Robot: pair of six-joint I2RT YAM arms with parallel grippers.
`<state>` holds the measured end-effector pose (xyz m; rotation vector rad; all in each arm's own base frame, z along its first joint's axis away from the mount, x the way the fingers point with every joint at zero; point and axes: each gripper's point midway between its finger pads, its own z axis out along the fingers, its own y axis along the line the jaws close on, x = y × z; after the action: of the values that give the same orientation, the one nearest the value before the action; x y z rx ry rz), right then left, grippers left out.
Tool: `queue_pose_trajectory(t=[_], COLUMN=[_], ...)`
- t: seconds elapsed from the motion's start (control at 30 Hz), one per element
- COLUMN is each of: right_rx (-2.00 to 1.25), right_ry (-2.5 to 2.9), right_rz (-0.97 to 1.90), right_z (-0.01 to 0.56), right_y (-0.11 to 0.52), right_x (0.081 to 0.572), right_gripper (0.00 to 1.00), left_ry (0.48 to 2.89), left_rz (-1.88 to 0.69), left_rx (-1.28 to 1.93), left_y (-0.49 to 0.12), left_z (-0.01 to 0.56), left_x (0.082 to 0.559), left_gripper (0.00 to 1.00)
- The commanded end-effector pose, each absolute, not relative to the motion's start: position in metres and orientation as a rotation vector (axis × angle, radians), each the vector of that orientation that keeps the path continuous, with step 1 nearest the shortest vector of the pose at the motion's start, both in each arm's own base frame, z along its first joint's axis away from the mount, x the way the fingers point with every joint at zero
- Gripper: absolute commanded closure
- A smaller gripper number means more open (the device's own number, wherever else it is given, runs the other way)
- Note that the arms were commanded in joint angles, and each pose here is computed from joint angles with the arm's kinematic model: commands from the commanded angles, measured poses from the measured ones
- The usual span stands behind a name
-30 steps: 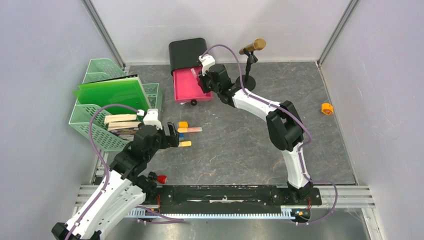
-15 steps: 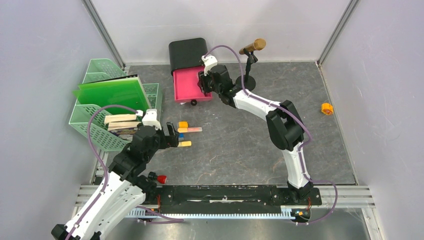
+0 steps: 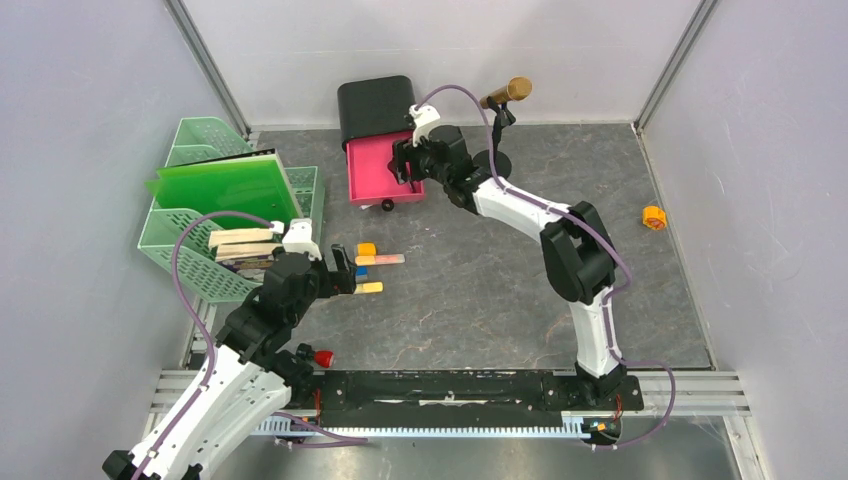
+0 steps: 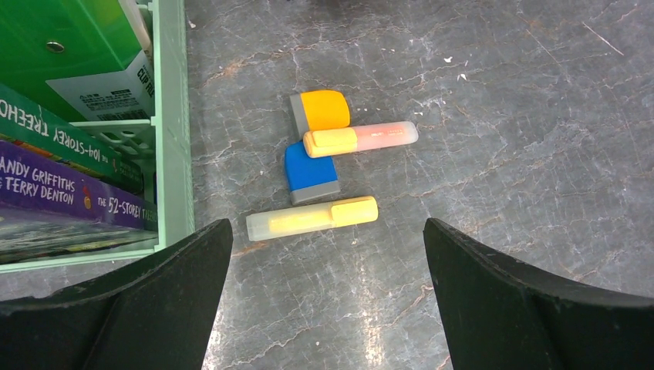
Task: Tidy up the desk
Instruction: Place the stationery in the drawer, then pick up the stationery from the center of the board.
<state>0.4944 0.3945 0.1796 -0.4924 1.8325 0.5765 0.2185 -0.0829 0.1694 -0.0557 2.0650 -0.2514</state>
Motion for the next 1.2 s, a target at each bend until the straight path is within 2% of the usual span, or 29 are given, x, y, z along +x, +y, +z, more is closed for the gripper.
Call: queue_pose_trajectory(t=[0.0, 0.27, 0.47, 0.93, 1.17], right_rx=[-0.542, -0.561, -0.546, -0.716, -0.834], right_ry=[1.594, 1.536, 1.582, 1.861, 2.039], right_rz=[0.727, 0.797, 0.898, 0.837, 0.794], right_z=[0.280, 0.310, 0.309, 0.221, 0.152], right_y=[0.398, 0.378, 0.361, 0.317, 0.288], right_x=[0.469, 0.429, 0.392, 0.329, 0.286], right_gripper=[0.22, 0.05, 0.02, 0.02, 0.02], left_ry=[2.019, 2.007, 1.987, 1.961, 1.951], left_rz=[-0.229, -0.233, -0.241, -0.286, -0.292], left_rx=[-0.030, -0.040, -0.046, -0.046, -0.043], left_y=[-0.081, -0.079, -0.079, -0.083, -0.083], left_z=[0.177, 0.179, 0.182, 0.187, 0.188], left_x=[0.223, 0.222, 0.221, 0.216, 0.214], left_gripper=[0.00, 0.00, 0.00, 0.00, 0.00])
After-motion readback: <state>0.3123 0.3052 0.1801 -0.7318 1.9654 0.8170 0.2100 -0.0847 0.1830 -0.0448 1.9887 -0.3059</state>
